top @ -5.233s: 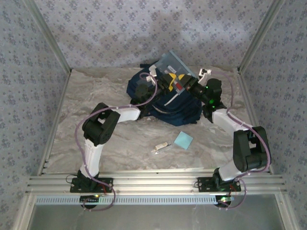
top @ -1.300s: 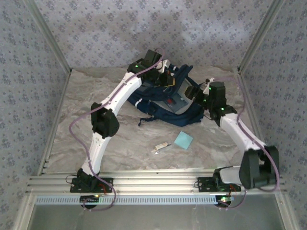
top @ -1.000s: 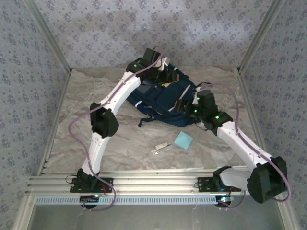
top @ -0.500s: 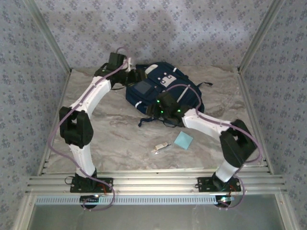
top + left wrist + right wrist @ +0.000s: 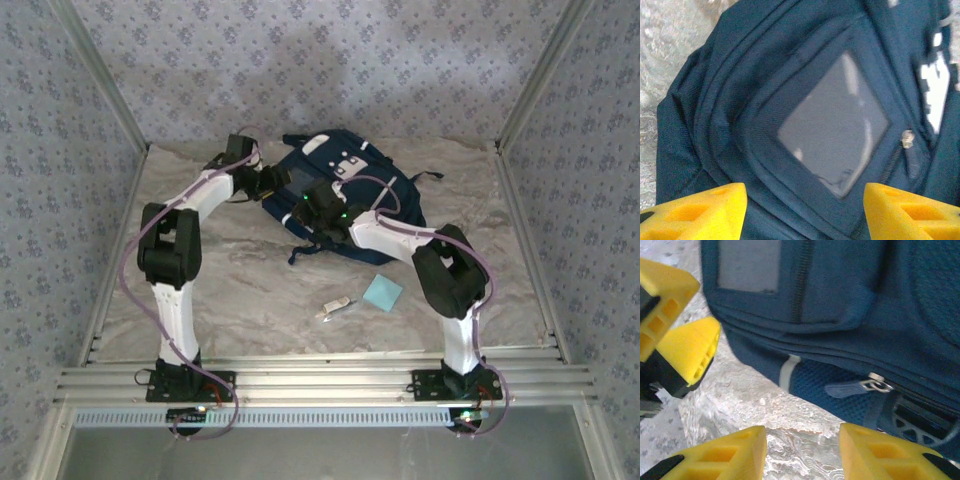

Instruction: Pack books, pencil case, and school supplies into a backpack

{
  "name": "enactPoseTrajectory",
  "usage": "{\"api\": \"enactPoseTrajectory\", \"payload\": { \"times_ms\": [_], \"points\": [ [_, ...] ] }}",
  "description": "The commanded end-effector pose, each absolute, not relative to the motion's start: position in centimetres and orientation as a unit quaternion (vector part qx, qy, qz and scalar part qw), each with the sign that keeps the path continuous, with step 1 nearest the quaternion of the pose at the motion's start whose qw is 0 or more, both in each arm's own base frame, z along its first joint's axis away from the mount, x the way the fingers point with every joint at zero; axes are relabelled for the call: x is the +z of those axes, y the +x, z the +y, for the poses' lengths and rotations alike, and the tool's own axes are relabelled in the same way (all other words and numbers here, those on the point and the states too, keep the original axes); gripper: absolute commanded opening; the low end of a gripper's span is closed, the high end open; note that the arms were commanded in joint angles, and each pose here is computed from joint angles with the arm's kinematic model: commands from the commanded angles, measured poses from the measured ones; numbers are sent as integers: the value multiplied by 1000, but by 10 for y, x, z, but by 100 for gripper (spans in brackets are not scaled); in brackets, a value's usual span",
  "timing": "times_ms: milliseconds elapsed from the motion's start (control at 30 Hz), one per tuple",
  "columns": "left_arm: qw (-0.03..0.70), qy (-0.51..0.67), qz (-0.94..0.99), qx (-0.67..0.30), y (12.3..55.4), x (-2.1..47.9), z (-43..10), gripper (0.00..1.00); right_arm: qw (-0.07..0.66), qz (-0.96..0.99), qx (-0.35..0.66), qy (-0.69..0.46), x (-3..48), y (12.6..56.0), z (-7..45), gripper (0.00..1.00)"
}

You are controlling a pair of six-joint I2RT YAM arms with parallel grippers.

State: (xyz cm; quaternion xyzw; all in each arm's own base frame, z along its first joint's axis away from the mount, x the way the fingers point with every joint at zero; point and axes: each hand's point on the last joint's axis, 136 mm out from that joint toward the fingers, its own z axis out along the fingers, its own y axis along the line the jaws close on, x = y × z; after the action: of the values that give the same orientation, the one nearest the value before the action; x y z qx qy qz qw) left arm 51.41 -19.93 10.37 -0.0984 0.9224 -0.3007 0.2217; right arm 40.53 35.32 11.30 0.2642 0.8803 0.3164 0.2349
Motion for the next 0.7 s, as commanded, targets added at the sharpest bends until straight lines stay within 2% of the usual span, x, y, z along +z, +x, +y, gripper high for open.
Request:
{"api": "enactPoseTrajectory", "payload": {
  "times_ms": [0,233,433,667],
  "points": [
    [223,-105,919,-309,519,95,-203,62,226,863,300,338,105,407,344,46],
    [200,-123,917,-323,511,67,-206,62,204,862,294,360,96,411,353,47],
    [195,-123,915,-332,506,63,-208,62,182,856,274,398,67,405,349,47],
    [191,-123,913,-338,501,60,-209,62,186,849,251,427,47,426,334,46]
  ]
}}
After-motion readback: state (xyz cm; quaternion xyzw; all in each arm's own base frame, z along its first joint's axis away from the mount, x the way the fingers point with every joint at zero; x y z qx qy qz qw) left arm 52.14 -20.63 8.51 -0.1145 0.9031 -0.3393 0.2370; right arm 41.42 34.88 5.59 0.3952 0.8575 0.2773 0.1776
